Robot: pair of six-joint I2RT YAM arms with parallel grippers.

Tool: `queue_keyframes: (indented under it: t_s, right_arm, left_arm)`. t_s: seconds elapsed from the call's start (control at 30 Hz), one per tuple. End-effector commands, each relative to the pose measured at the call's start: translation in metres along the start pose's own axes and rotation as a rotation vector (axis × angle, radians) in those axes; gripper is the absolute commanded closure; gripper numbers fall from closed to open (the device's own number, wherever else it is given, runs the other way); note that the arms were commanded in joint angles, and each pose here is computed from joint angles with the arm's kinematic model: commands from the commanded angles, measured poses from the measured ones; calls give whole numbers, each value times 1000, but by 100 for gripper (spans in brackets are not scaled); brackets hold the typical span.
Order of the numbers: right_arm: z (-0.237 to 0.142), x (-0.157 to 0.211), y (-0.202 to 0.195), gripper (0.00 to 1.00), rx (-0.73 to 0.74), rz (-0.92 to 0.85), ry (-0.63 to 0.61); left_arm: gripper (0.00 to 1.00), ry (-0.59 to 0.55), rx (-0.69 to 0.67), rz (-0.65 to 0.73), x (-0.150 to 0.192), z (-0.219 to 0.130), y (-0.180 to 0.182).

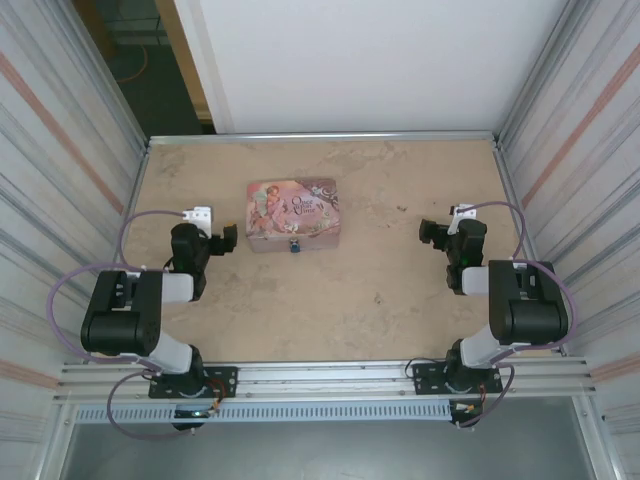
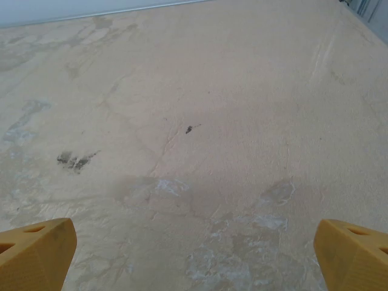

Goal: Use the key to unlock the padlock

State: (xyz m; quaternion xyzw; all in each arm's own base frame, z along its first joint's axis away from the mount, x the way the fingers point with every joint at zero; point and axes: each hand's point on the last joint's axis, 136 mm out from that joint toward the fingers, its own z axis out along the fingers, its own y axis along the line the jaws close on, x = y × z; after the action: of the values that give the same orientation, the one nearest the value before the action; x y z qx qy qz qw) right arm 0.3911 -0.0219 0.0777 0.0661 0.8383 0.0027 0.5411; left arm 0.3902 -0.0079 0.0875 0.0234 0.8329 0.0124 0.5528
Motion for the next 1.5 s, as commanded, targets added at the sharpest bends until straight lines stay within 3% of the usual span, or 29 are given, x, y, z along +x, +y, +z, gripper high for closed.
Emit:
queue_keyframes:
  t_s: [0.0, 1.17, 1.47]
  right_arm:
    - [2, -4, 1, 1, 4, -5, -6]
    - [1, -6, 1, 1, -6, 1, -14]
    - [-8, -22, -1, 1, 12, 13, 9]
  left_arm:
    - [1, -10, -10, 17, -6, 3, 2]
    - [1, -16, -12, 15, -8, 2, 3]
    - [1, -45, -46, 47, -43, -24, 2]
